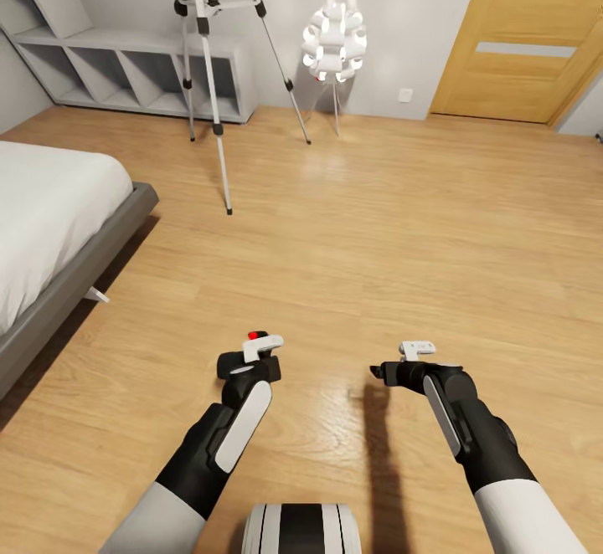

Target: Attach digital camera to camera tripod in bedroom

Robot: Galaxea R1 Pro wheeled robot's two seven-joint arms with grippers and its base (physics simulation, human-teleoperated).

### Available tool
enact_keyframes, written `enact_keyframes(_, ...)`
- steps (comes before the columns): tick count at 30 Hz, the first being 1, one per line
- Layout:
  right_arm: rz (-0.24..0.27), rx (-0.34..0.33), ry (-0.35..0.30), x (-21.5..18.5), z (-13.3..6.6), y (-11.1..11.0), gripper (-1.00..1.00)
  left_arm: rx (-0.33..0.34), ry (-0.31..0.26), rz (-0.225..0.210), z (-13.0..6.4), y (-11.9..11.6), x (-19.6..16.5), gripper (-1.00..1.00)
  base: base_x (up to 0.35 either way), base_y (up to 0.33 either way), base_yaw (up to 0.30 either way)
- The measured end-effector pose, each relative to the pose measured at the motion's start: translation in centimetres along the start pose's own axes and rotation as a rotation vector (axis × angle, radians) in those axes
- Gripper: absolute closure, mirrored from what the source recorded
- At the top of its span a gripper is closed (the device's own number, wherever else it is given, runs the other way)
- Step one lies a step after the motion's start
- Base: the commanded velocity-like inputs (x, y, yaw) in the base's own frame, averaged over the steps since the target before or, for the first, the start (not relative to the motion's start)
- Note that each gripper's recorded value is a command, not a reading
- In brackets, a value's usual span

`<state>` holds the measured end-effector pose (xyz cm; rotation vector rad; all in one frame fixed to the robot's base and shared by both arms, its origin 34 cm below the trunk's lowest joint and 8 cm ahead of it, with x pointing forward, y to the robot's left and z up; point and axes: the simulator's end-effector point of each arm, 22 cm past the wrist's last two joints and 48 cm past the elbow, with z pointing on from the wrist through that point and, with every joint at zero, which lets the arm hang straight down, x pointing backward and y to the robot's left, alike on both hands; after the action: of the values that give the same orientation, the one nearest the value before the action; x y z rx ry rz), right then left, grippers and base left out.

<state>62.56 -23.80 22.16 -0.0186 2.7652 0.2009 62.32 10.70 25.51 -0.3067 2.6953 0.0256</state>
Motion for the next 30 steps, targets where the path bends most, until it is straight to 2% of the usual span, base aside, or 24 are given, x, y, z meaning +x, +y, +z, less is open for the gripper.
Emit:
enact_keyframes(8, -0.005, -0.001, -0.033, -1.5, -1.4, 0.3, -1.0, 0.038, -0.029, -0.002, -1.4, -1.0, -1.3, 1.0, 0.0, 0.0, 0.0)
enact_keyframes(9, -0.005, 0.0, -0.038, -1.7, -1.6, 0.3, -1.0, 0.17, -0.015, -0.027, -1.6, -3.3, -1.2, 1.0, 0.0, 0.0, 0.0)
enact_keyframes(10, -0.006, 0.0, -0.042, -1.9, -1.8, 0.2, -1.0, 0.262, -0.011, -0.031, -1.9, -4.5, -1.3, 1.0, 0.0, 0.0, 0.0)
enact_keyframes(12, -0.007, 0.001, -0.05, -2.3, -2.2, 0.2, -1.0, 0.366, -0.012, -0.035, -2.5, -5.4, -1.7, 1.0, 0.0, 0.0, 0.0)
enact_keyframes(13, -0.008, 0.002, -0.054, -2.4, -2.4, 0.2, -1.0, 0.422, -0.014, -0.038, -2.8, -5.8, -1.9, 1.0, 0.0, 0.0, 0.0)
enact_keyframes(14, -0.008, 0.003, -0.058, -2.6, -2.6, 0.2, -1.0, 0.533, -0.016, -0.044, -3.6, -6.3, -2.3, 1.0, 0.0, 0.0, 0.0)
enact_keyframes(16, -0.01, 0.004, -0.066, -3.0, -2.9, 0.2, -1.0, 0.647, -0.023, -0.044, -4.7, -6.5, -2.9, 1.0, 0.0, 0.0, 0.0)
enact_keyframes(19, -0.012, 0.004, -0.079, -3.5, -3.5, 0.2, -1.0, 0.952, -0.045, -0.061, -8.7, -5.9, -4.5, 1.0, 0.0, 0.0, 0.0)
enact_keyframes(22, -0.014, 0.003, -0.092, -4.0, -4.1, 0.4, -1.0, 1.088, -0.073, -0.079, -11.0, -5.1, -5.5, 1.0, 0.0, 0.0, 0.0)
enact_keyframes(24, -0.015, 0.003, -0.1, -4.4, -4.4, 0.5, -1.0, 1.137, -0.093, -0.099, -11.6, -4.3, -5.9, 1.0, 0.0, 0.0, 0.0)
enact_keyframes(30, -0.018, 0.005, -0.124, -5.4, -5.6, 0.5, -1.0, 1.172, -0.14, -0.126, -12.5, -3.2, -7.1, 1.0, 0.0, 0.0, 0.0)
